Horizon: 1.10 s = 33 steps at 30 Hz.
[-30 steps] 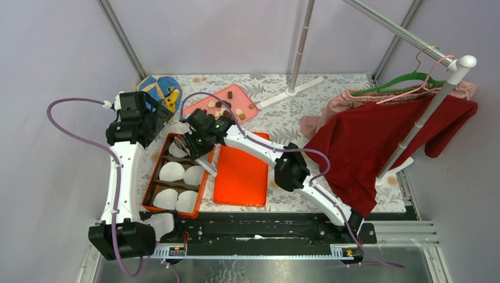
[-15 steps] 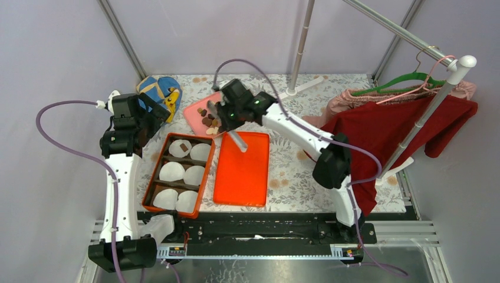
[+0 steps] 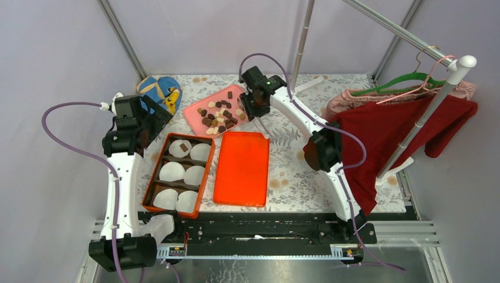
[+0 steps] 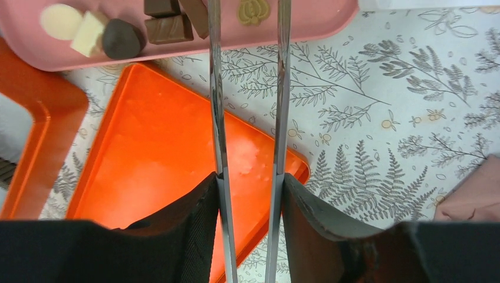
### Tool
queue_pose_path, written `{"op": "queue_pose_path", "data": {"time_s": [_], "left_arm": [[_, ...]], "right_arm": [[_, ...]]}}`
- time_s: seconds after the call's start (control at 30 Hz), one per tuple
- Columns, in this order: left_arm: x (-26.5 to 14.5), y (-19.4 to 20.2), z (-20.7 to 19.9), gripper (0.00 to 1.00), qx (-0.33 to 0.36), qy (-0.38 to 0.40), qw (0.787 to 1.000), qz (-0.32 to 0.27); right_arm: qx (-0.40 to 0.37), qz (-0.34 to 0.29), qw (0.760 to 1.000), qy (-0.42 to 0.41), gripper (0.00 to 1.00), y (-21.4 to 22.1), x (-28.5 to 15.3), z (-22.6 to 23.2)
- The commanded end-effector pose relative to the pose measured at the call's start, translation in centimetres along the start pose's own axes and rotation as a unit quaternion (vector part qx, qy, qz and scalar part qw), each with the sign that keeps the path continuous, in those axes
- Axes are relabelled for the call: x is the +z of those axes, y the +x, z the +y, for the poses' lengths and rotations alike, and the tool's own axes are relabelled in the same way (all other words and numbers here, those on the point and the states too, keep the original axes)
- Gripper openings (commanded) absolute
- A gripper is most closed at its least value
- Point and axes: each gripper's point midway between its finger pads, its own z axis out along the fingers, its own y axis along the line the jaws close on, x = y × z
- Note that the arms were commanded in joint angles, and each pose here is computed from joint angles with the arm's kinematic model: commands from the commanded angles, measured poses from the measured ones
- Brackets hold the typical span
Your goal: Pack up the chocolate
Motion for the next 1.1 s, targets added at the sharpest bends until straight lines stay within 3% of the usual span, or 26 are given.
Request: {"op": "queue_pose_path", "data": {"time_s": [0.0, 0.27, 1.07], "left_arm": [[0.2, -0.7, -0.6, 0.99, 0.006, 0.016, 1.0, -0.013], [0.8, -0.3, -0.1, 0.99, 0.008, 0.005, 1.0, -0.007], [1.6, -0.1, 0.6, 0.99, 0.009, -0.01, 1.0, -0.006]], "right_arm": [[-0.027, 0.011, 0.999, 0.013, 0.47, -0.1, 0.4, 0.2], [-0.015, 0.003, 1.0, 0.01, 0.54, -0.8, 3.0, 0.5], [-0.012, -0.008, 1.0, -0.003, 0.59, -1.3, 6.7, 1.3]]}}
